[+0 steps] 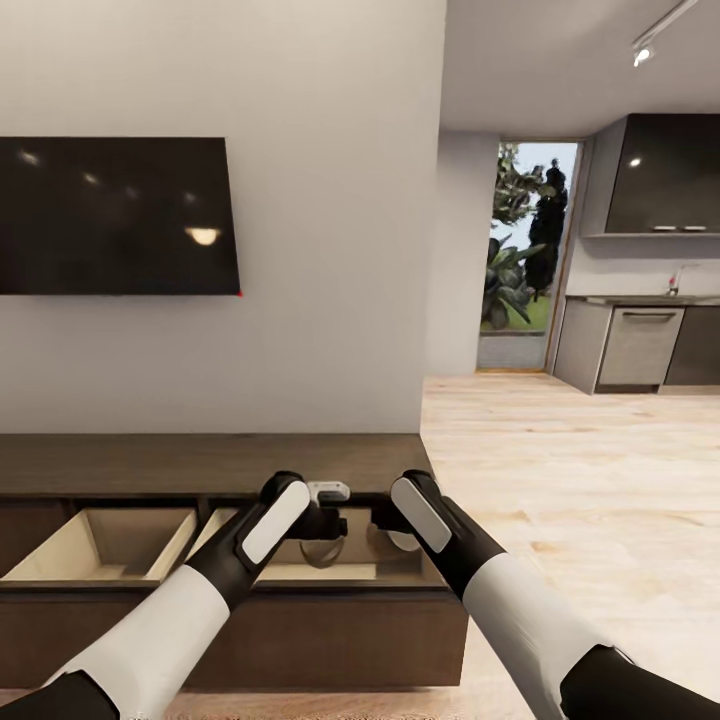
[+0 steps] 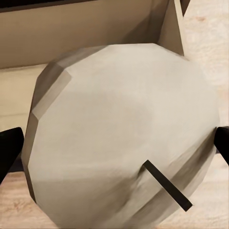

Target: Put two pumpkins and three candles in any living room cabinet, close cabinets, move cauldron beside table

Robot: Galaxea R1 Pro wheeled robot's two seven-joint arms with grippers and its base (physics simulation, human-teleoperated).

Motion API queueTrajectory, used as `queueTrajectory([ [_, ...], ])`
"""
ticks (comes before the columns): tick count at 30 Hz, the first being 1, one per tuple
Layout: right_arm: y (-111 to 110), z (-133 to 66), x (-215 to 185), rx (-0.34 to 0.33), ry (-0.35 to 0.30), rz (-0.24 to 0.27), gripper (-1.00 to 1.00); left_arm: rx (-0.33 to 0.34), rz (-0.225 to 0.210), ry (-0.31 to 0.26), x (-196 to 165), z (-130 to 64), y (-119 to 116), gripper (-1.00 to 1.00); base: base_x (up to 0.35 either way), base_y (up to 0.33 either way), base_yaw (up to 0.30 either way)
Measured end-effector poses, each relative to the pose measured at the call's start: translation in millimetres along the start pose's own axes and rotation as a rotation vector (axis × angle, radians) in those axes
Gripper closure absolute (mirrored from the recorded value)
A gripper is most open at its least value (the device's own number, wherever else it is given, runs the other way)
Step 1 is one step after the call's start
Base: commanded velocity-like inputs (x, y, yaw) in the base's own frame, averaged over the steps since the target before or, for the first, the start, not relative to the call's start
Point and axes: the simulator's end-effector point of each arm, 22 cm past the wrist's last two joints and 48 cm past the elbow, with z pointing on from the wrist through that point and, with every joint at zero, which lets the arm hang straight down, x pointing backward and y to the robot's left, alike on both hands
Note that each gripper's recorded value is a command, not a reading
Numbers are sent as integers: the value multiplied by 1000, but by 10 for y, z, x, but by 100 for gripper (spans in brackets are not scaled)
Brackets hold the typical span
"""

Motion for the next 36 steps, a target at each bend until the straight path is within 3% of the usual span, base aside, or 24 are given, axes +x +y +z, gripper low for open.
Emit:
queueTrajectory([
  [7, 0, 122, 119, 1, 10, -11, 100, -9, -8, -37, -2, 129, 47, 100, 0, 0, 0],
  [15, 4, 121, 101, 1, 1, -6, 100, -13, -17, -61, -50, 128, 63, 100, 0, 0, 0],
  [36, 18, 117, 89, -2, -6, 3, 100, -12, -17, -64, -58, 125, 55, 100, 139, 20, 0],
])
